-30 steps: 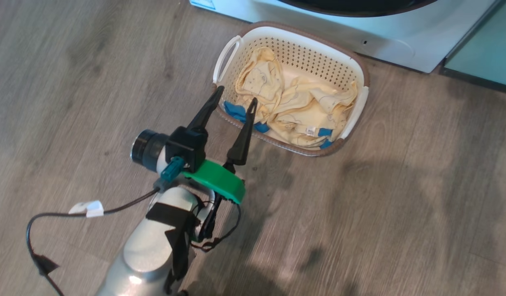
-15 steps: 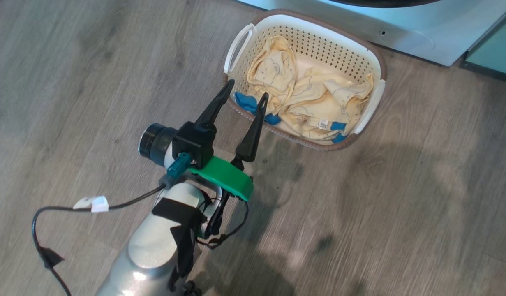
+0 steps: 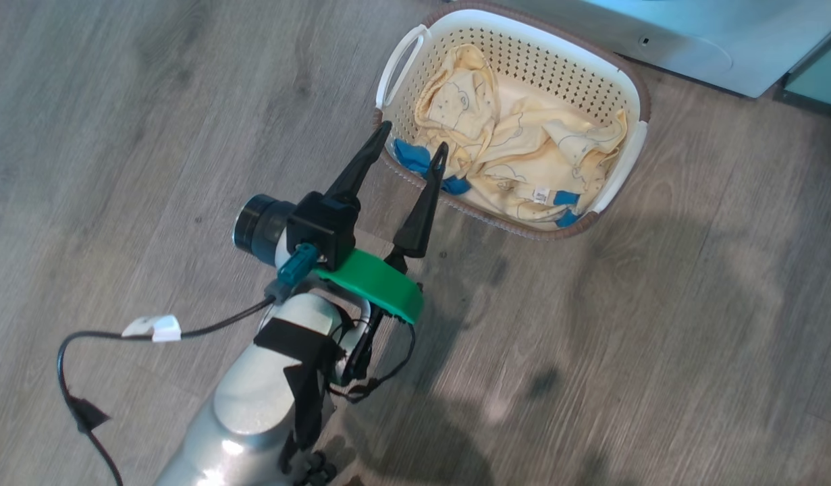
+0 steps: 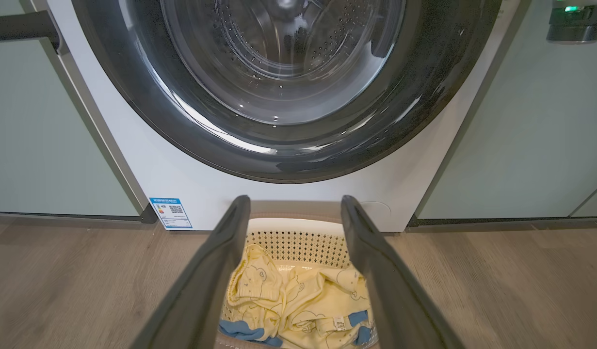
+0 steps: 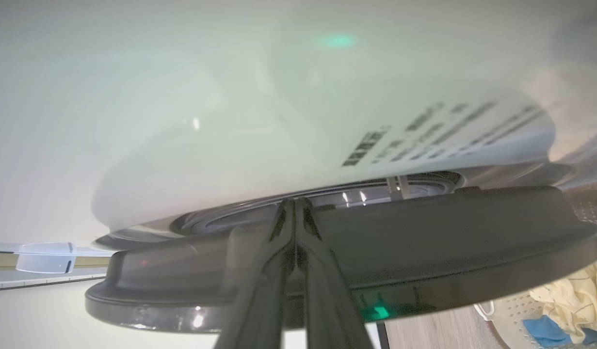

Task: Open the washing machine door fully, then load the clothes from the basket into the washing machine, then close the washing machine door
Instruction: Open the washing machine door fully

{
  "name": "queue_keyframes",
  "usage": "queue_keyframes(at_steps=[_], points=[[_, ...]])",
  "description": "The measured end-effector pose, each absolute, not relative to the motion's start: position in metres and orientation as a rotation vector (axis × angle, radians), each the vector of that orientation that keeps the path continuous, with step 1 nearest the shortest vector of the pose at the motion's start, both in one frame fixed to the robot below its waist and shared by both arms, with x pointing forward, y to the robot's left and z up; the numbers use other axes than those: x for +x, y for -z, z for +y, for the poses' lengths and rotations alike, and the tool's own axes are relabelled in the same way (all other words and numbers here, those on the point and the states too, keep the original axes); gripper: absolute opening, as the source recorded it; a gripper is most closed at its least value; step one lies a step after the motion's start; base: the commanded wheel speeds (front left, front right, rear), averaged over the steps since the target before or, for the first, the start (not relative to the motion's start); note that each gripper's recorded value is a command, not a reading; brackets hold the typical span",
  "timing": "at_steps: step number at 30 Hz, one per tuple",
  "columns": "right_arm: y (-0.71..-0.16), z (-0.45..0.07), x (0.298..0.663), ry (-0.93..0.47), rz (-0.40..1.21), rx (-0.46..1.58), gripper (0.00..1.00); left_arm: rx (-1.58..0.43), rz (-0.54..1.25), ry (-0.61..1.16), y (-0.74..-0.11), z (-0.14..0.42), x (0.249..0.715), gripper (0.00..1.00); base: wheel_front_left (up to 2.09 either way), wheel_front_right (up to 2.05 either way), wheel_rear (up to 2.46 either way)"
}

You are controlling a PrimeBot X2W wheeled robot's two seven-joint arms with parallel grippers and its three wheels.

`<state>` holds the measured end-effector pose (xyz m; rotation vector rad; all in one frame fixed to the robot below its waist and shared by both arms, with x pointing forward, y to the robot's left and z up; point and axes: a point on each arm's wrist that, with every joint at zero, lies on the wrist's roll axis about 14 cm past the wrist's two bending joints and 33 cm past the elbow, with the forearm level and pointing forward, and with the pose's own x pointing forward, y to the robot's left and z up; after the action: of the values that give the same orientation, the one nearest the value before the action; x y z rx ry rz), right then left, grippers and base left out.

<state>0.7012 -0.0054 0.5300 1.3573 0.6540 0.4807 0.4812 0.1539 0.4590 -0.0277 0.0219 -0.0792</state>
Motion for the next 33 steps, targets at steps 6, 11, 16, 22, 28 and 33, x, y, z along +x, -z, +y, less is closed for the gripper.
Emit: queue_keyframes(at_steps=[6, 11, 16, 22, 28, 33], points=[[-0.526, -0.003, 0.7, -0.489, 0.675, 1.339, 0.0, -0.027, 0.024, 0.085, -0.458, 0.152, 0.481, 1.0, 0.0, 0.0, 0.0], [-0.525, -0.001, 0.698, -0.503, 0.695, 1.325, 0.0, -0.027, 0.023, 0.085, -0.458, 0.152, 0.481, 1.0, 0.0, 0.0, 0.0], [-0.526, 0.001, 0.692, -0.528, 0.726, 1.3, 0.0, -0.037, 0.017, 0.085, -0.461, 0.151, 0.481, 1.0, 0.0, 0.0, 0.0], [-0.528, 0.002, 0.684, -0.553, 0.762, 1.278, 0.0, -0.038, 0.009, 0.086, -0.465, 0.15, 0.481, 1.0, 0.0, 0.0, 0.0], [-0.524, 0.006, 0.669, -0.576, 0.819, 1.266, 0.0, -0.038, -0.008, 0.09, -0.473, 0.149, 0.479, 1.0, 0.0, 0.0, 0.0], [-0.522, 0.013, 0.657, -0.607, 0.867, 1.255, 0.0, -0.031, -0.013, 0.1, -0.475, 0.146, 0.478, 1.0, 0.0, 0.0, 0.0]])
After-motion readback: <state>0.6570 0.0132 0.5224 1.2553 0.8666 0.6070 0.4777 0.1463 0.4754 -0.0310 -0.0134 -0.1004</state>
